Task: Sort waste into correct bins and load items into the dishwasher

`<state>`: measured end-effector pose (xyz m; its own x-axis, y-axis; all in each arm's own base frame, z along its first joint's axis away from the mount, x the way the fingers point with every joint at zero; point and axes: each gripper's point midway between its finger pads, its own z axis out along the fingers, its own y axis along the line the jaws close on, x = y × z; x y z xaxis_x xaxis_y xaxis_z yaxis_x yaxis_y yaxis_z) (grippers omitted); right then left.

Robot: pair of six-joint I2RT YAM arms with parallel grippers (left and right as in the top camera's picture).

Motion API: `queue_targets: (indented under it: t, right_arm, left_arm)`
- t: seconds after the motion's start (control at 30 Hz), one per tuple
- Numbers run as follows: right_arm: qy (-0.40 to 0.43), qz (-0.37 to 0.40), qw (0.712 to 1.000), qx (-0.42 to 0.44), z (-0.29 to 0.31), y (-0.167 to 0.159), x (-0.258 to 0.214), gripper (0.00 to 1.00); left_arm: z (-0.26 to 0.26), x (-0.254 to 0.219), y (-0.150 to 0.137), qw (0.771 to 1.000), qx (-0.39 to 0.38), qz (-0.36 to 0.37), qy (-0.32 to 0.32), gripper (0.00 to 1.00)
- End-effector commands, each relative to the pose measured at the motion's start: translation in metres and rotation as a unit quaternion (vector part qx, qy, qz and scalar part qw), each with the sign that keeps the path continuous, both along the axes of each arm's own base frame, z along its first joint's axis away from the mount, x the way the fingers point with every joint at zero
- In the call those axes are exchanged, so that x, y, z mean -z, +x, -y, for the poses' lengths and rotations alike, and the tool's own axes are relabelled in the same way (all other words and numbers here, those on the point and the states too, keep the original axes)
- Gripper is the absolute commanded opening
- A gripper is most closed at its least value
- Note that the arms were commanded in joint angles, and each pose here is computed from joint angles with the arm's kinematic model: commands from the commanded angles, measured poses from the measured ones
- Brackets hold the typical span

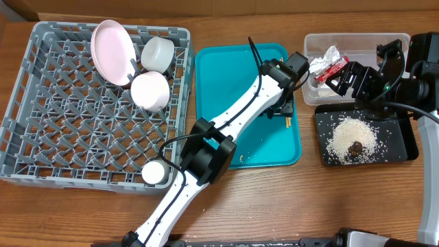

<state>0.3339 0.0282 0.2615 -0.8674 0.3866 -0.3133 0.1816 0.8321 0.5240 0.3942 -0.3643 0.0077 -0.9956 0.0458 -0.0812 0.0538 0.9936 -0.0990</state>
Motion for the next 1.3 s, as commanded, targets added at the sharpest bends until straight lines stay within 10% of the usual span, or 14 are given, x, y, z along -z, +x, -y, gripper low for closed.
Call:
queue_targets:
  t: [0.0, 1.27]
  right_arm:
    - [-0.003, 0.003, 1.0, 0.001, 0.002, 0.002, -0.001, 1.0]
    - [-0.003, 0.003, 1.0, 0.001, 0.002, 0.002, -0.001, 1.0]
  left_arm:
    - [-0.012, 0.043, -0.015, 0.998, -0.004, -0.036, 0.043, 0.65]
    - [0.009, -0.016, 0.038, 0.985, -0.049, 0.15, 0.062, 0.66]
